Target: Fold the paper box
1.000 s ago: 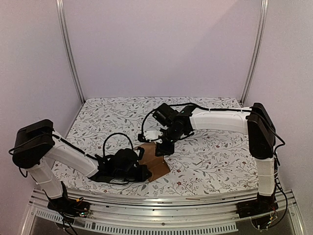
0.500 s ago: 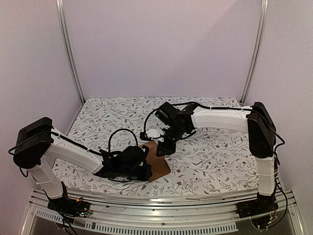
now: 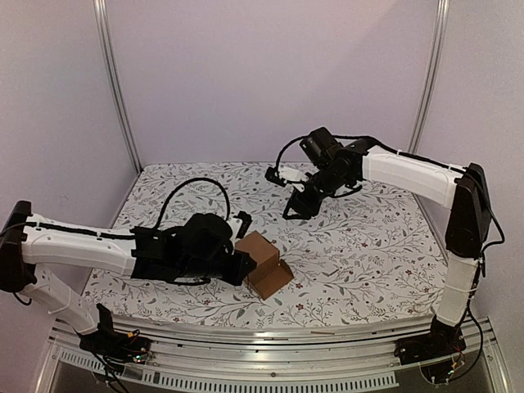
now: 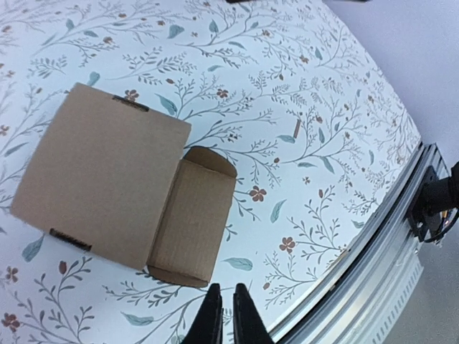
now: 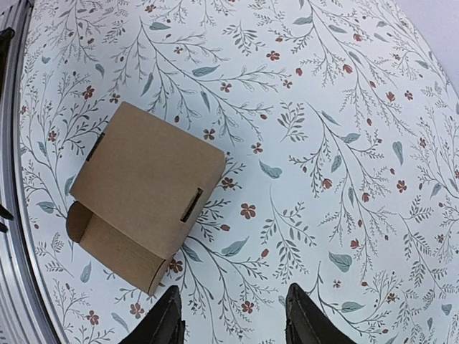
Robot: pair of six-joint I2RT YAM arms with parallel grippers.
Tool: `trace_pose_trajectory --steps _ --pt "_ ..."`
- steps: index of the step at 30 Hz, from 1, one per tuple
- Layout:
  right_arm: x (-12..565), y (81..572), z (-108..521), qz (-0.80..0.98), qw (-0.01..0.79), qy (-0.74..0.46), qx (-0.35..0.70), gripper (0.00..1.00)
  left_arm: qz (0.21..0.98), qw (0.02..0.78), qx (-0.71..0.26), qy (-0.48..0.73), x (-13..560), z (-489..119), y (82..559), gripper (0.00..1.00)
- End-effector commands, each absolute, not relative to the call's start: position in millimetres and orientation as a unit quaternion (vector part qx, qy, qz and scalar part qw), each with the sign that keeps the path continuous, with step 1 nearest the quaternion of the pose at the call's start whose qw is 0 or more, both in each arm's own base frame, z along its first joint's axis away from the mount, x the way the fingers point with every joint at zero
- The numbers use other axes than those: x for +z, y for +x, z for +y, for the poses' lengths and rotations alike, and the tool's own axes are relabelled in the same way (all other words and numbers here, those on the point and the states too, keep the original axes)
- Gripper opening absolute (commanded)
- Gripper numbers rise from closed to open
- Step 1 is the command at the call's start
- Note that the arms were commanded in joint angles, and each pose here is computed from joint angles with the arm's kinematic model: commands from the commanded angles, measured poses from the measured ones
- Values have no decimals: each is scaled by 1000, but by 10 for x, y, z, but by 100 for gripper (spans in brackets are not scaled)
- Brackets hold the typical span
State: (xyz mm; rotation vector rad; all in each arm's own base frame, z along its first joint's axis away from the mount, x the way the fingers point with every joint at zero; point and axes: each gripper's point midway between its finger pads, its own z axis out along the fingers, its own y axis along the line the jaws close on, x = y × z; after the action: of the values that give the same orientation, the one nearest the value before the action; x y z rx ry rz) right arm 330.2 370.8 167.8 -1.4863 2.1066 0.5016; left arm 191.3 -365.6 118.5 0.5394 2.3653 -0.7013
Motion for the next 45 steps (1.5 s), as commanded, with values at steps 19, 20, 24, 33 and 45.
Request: trace_pose_trajectory --steps 19,20,24,33,45 --pt "-37 2483 3327 768 49 -630 109 41 933 322 -159 -22 620 -2489 2235 45" --pt "-57 2368 3345 761 42 -638 110 41 933 319 -167 -18 600 -2533 2271 45" --pt "-23 1930 3480 741 18 -655 147 41 929 308 -205 1 576 -2750 2440 45" --pt "342 1326 4115 697 22 -677 233 42 919 297 -252 60 635 -2973 3007 44" --pt "1280 1833 3873 711 109 -648 249 48 890 349 -275 99 1114 -2954 3684 43"
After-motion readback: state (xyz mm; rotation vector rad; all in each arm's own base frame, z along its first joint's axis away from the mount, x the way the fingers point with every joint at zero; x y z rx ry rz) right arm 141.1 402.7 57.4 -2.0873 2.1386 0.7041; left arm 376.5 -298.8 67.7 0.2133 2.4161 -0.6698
